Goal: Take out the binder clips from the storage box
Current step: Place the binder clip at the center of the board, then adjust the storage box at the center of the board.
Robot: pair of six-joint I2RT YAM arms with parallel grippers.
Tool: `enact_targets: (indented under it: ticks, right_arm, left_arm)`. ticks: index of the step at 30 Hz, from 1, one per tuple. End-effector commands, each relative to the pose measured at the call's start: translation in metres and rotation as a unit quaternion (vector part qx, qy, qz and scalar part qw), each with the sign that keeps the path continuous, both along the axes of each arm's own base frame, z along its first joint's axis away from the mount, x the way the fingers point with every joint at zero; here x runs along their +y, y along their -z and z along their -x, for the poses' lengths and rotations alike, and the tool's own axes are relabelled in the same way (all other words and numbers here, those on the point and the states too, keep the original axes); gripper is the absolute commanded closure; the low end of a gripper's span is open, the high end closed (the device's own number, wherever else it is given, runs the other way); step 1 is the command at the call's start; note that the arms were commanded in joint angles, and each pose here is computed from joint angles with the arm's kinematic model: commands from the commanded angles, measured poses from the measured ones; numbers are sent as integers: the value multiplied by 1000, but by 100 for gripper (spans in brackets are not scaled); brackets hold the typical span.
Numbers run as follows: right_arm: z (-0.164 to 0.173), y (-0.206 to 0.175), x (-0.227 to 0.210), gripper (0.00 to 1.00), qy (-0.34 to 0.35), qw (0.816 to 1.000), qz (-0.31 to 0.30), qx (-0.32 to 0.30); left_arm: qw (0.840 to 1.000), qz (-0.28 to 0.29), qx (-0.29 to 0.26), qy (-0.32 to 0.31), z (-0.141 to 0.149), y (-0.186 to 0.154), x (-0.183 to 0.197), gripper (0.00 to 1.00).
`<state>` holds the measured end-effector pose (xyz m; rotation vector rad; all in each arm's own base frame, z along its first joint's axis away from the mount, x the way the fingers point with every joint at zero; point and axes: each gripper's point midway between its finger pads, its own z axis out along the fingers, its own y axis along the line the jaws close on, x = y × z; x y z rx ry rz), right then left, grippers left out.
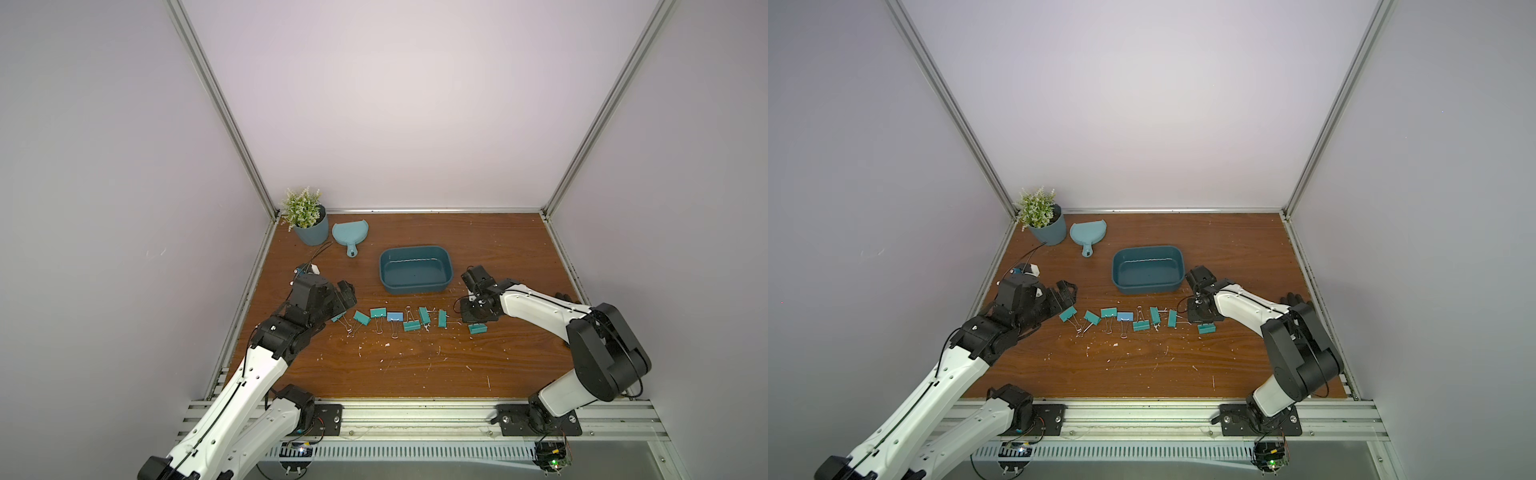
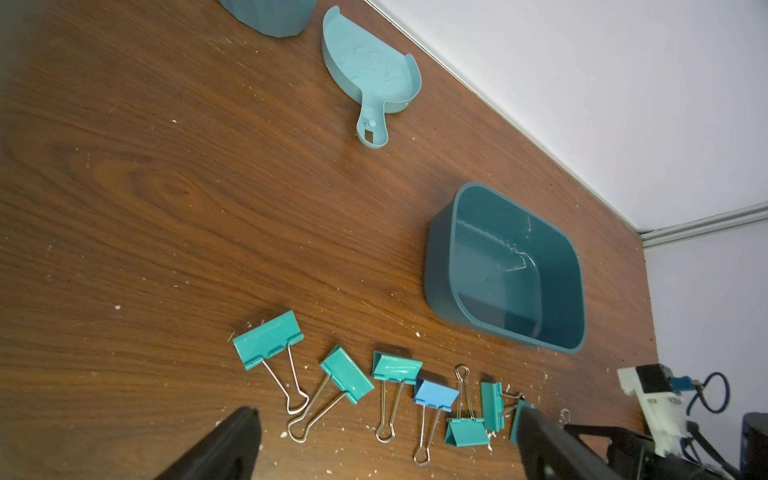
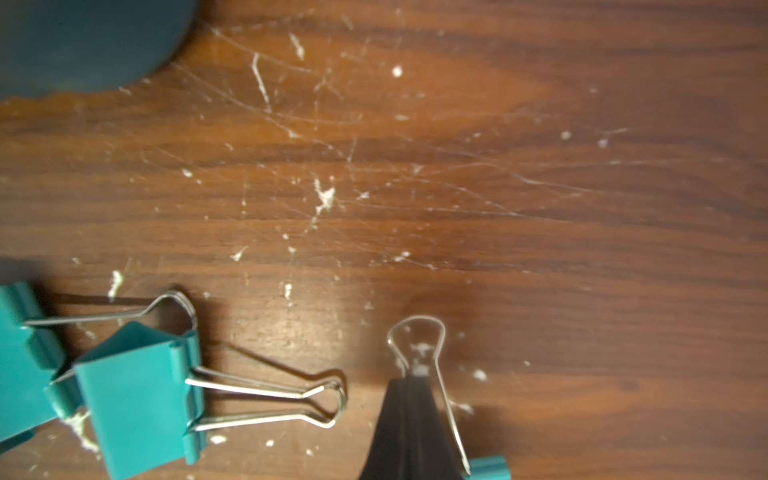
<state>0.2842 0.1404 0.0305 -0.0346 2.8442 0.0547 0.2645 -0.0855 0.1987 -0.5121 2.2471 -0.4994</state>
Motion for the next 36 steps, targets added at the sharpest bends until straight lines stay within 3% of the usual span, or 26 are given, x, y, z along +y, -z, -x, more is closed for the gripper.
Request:
enact_targets:
  ticks: [1,3,4,6,25,33,36]
  right_arm:
    - [-11,-6,16,77,-6,1000,-19,-12]
    - [-14,-11,19,48,-8,1000,-19,-19]
    - [-18,-15,20,39,-7,999,-18,-27]
    - [-25,-25,21,32,-7,999,-17,-43]
    - [-97,-75,51,38,-12,994,-23,-105]
    - [-105,-91,42,25,7,991,-20,-133]
    - [-103,-97,33,15,18,989,-17,-147]
  left_arm:
    - [1000,-12,-1,-2,-2,-2,3,0]
    - [1000,-16,0,-2,-5,0,3,0]
    - [1000,-18,1,0,-7,1,2,0]
    - [1000,-23,2,1,-11,3,1,0]
    - [997,-76,12,8,-52,16,-4,1]
    - [991,-129,3,-40,-64,12,18,1]
    - [986,-149,-8,-69,-68,8,30,1]
